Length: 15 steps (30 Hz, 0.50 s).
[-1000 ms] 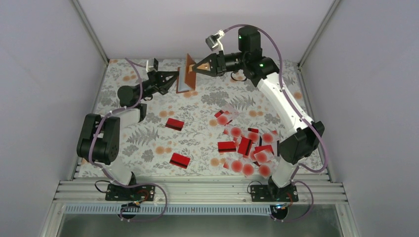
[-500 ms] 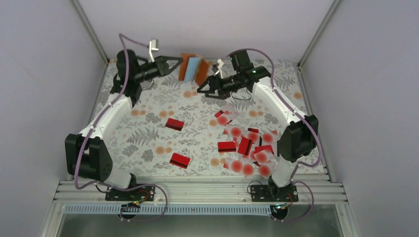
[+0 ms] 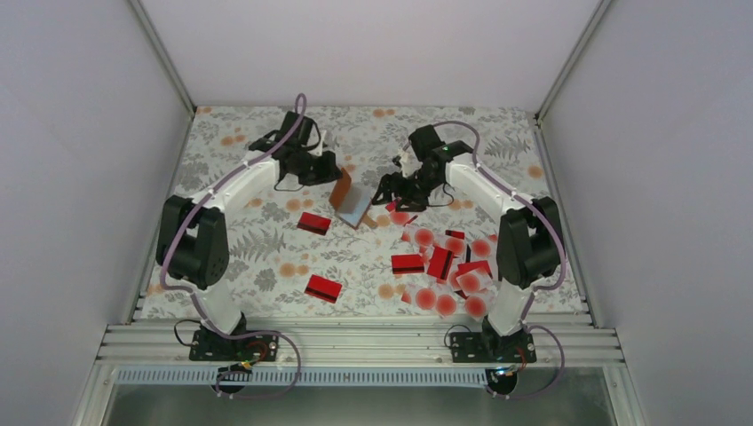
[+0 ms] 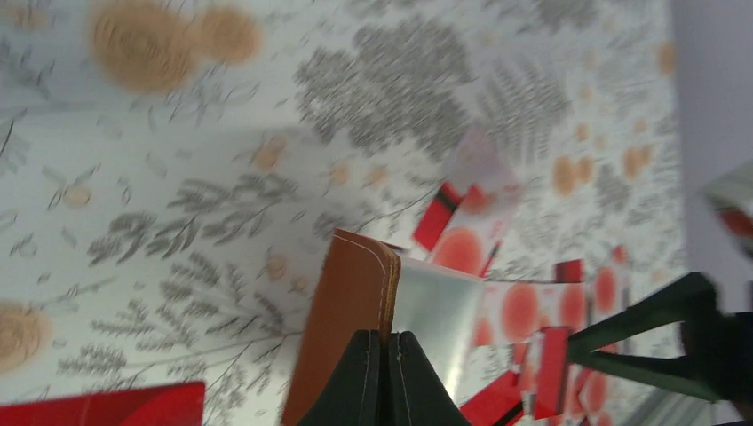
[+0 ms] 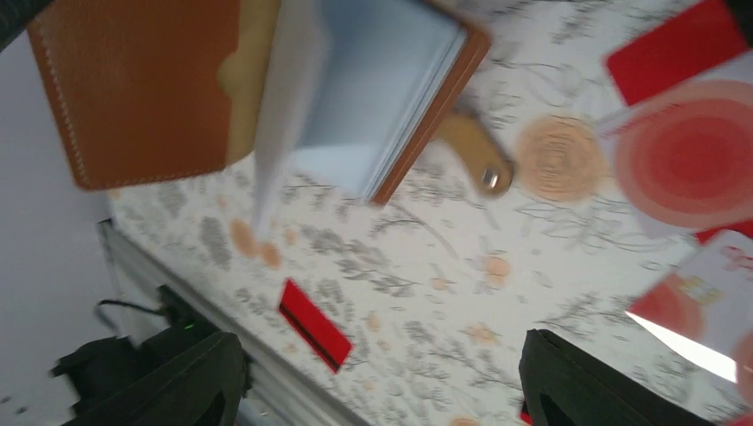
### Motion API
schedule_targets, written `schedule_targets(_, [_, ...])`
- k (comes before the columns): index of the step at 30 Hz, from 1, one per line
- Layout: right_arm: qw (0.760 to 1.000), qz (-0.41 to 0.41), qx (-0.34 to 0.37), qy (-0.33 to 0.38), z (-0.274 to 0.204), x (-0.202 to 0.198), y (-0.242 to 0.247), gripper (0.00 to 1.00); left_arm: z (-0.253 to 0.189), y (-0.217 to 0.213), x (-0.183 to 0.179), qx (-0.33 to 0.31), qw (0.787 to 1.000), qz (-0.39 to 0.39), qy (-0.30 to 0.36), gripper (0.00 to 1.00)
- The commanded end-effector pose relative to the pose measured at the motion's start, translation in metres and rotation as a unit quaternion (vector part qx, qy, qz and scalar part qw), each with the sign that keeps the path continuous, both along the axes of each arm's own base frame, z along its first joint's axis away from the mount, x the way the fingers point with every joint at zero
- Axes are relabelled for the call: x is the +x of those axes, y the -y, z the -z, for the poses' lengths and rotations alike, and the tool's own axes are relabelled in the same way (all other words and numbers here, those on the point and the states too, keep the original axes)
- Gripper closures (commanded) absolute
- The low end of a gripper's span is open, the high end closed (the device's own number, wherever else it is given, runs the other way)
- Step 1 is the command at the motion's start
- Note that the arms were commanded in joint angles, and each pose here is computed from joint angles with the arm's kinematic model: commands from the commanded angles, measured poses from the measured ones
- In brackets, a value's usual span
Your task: Put the credit cards into the card holder
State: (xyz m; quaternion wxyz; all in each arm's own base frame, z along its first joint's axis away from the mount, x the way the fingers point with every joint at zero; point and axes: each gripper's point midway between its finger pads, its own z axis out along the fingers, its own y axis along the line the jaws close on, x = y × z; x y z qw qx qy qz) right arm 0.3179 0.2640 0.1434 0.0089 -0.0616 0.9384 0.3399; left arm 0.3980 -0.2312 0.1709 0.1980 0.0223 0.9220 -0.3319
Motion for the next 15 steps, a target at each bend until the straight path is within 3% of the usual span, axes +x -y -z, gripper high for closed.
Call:
schedule_targets(1, [0.995,0.033,-0.088,0.013,0.023,0.001,0.03,0.21,0.028,-0.01,-0.007,0.069,0.996,-0.029,-0.042,0.98])
schedule_targets(4, [0.996,0.023,-0.087,0.015,0.03,-0.005,0.033,0.21,0.039,-0.004,-0.01,0.045,0.997,-0.034,-0.058,0.98])
schedule_targets(9, [1.0,0.01,-0.019,0.004,0.026,-0.008,0.012,0.24,0.063,0.011,-0.021,-0.009,0.993,-0.041,-0.109,0.98])
schedule_targets(15, [0.999,0.024,0.036,0.001,0.026,0.005,-0.008,0.37,0.071,0.013,-0.026,-0.031,0.989,-0.059,-0.133,0.98])
